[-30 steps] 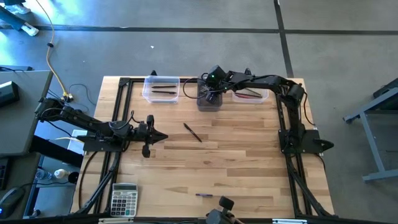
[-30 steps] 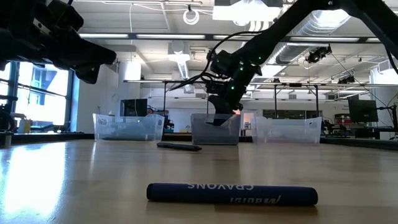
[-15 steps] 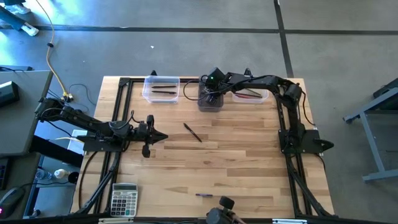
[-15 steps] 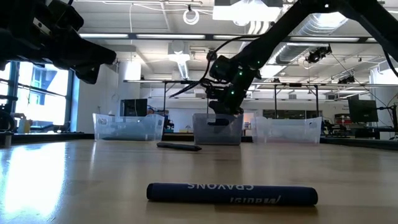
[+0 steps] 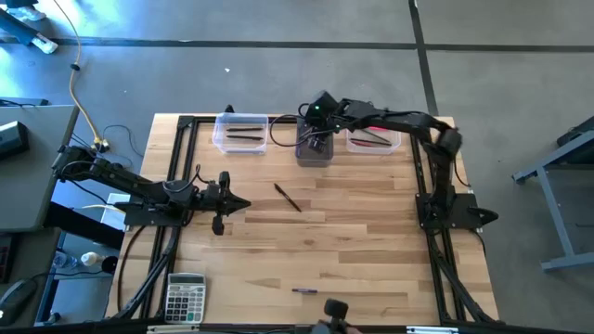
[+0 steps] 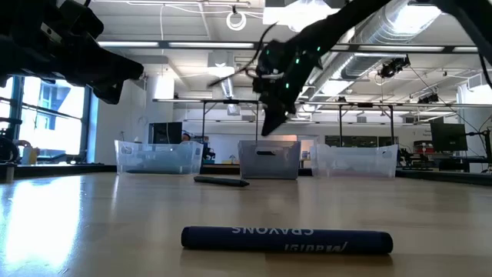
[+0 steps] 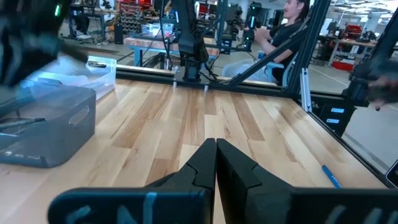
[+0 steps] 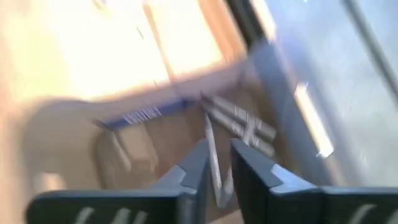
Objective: Sort crayons/erasers/pens/pencils in bins
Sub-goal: Put the black pen into the left transparent bin
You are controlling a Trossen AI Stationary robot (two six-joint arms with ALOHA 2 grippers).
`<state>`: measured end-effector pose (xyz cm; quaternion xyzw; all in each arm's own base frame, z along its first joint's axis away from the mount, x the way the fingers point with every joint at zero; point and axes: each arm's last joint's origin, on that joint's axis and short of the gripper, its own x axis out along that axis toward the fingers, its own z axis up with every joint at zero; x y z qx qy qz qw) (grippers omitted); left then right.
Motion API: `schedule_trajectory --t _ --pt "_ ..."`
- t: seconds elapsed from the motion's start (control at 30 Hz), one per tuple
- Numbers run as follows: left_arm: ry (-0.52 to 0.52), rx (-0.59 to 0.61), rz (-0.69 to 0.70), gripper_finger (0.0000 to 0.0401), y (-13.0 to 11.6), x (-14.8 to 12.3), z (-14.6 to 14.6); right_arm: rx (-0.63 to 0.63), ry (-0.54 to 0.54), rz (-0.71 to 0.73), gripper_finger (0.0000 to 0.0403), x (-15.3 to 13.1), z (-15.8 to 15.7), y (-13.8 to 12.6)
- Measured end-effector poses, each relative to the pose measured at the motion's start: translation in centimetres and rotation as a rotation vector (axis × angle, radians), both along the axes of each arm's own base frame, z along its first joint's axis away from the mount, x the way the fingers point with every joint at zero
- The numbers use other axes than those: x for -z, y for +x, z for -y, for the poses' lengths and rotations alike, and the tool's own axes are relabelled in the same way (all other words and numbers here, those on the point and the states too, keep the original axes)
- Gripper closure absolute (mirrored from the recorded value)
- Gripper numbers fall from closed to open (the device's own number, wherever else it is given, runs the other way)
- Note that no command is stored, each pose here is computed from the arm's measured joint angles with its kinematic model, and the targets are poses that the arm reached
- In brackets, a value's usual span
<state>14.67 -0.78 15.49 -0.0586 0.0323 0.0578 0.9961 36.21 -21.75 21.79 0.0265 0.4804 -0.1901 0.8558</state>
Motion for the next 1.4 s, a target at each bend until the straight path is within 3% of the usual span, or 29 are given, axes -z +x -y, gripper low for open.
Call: schedule_trajectory --t 0.13,0.27,0.47,0.7,1.07,1.4 --pt "0.001 0.002 -0.008 0.0401 0.0 0.1 0.0 -0.059 -0.087 0.119 0.0394 -3.4 -2.2 -1.1" --pt "0.017 0.01 -0.025 0.0401 0.1 0.3 0.1 -0.091 -0.154 0.261 0.0391 -4.7 -5.1 -3.3" --pt "0.053 -0.029 -0.078 0.0401 0.8 0.1 0.6 -0.13 -0.197 0.476 0.04 -3.7 -9.9 -7.6" --pt "0.147 -0.039 -0.237 0.0401 4.1 -2.1 1.1 -0.191 -0.247 0.653 0.0402 -2.8 -15.3 -11.7" --pt "0.221 0.039 -0.589 0.0401 10.0 -5.4 -0.6 -0.267 -0.273 0.76 0.0403 -3.1 -19.8 -15.3" --pt "0.273 0.129 -0.885 0.0401 14.8 -4.3 -4.5 -0.334 -0.287 0.784 0.0403 -3.4 -21.5 -15.4"
